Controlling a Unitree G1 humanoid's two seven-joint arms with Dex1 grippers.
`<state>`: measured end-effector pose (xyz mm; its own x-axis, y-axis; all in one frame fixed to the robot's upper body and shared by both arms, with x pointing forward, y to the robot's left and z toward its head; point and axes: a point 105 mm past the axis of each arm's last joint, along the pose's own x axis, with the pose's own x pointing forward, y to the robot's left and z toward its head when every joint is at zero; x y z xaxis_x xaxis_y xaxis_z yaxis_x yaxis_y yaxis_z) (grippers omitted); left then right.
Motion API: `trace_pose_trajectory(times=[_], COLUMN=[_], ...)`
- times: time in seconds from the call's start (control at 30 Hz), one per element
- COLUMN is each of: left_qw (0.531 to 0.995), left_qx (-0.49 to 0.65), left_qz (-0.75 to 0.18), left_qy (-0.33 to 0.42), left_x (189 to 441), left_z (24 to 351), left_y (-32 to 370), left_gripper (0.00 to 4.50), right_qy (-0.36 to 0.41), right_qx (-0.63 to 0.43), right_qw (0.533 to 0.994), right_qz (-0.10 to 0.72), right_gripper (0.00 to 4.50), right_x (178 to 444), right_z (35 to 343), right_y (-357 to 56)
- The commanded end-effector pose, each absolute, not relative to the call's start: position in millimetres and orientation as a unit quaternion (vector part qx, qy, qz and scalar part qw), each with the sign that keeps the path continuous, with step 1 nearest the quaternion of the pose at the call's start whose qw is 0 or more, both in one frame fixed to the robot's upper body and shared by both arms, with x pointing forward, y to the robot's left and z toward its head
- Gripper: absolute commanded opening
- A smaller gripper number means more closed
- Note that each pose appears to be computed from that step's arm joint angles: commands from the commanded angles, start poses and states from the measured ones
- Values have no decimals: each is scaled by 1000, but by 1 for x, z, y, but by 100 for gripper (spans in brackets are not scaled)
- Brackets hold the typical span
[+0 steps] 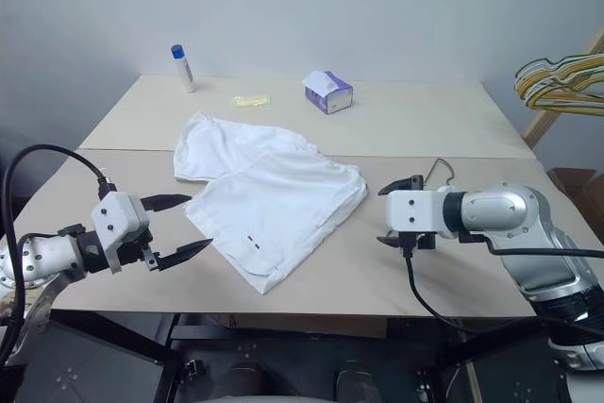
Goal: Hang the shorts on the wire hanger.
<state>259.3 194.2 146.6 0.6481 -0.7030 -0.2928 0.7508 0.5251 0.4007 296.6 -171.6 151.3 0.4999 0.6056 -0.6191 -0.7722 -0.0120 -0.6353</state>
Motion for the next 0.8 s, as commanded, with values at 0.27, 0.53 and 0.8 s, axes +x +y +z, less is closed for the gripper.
trace_pose_trajectory(times=[0.27, 0.53, 0.8], left_qw=[874, 869, 847], left_qx=[260, 254, 229], left_qz=[-409, -422, -471], left_qy=[16, 34, 90], left_x=[262, 265, 263], left_z=[168, 166, 148], left_y=[188, 177, 160], left_gripper=[450, 450, 450], right_qy=[58, 66, 95], right_qx=[-525, -513, -497], right_qw=[696, 705, 726], right_qz=[486, 485, 465], right_gripper=[449, 449, 449], right_x=[297, 295, 289], right_z=[164, 162, 157], right_y=[-169, -167, -172])
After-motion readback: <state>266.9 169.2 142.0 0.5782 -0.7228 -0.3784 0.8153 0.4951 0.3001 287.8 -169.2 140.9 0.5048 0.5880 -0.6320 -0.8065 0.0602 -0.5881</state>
